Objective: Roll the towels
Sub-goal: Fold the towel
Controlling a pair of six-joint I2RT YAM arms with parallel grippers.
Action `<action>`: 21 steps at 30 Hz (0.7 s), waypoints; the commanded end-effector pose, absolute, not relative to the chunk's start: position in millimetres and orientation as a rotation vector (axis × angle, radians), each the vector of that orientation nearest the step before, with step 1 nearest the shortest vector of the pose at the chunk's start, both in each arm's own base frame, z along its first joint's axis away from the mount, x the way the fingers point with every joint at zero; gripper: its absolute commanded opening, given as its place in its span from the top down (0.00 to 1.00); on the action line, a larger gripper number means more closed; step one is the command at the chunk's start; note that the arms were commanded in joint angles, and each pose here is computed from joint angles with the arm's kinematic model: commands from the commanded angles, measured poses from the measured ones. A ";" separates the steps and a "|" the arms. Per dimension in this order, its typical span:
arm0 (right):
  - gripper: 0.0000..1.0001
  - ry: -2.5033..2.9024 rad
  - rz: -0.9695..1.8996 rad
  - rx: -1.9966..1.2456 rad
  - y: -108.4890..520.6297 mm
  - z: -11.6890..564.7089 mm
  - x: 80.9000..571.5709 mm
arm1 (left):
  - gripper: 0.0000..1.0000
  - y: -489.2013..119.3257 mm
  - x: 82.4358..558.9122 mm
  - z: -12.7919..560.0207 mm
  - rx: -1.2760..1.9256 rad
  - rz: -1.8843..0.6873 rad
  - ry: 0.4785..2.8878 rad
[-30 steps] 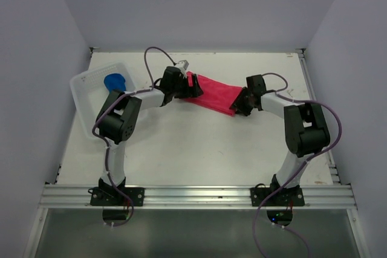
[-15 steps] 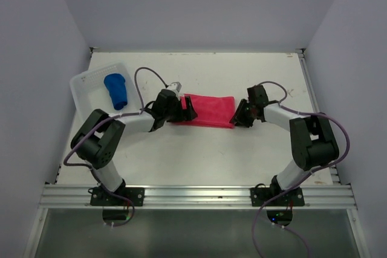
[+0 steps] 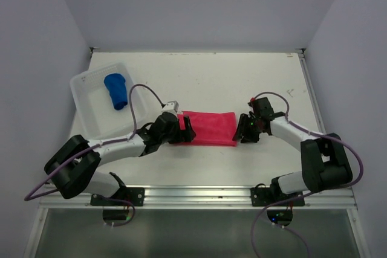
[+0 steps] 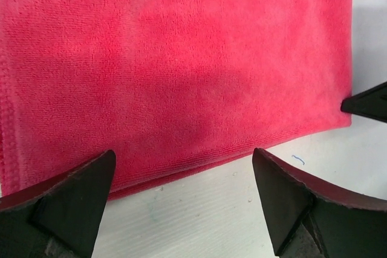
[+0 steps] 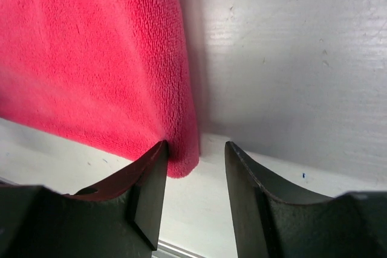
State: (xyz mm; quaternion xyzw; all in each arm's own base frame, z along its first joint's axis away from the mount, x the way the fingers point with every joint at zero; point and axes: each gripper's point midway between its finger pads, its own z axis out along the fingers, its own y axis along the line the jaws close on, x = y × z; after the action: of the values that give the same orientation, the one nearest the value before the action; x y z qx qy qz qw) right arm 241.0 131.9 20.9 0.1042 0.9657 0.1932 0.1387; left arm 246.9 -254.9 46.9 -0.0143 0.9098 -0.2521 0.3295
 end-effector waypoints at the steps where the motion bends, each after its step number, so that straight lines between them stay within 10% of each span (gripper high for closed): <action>1: 0.53 2.804 0.581 0.200 131.2 32.3 227.5 | 0.00 -253.6 263.9 77.8 -0.075 -0.630 2.289; 21: 0.59 2.534 0.739 0.370 139.8 56.3 232.5 | 0.17 -355.9 349.7 169.5 0.271 -0.578 2.315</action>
State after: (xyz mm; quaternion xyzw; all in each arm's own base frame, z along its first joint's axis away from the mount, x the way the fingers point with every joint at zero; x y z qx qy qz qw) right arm 223.1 130.8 53.6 0.1174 0.9398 0.2371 0.2161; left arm 357.9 -350.7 202.7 0.0643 0.8698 -0.2523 0.4192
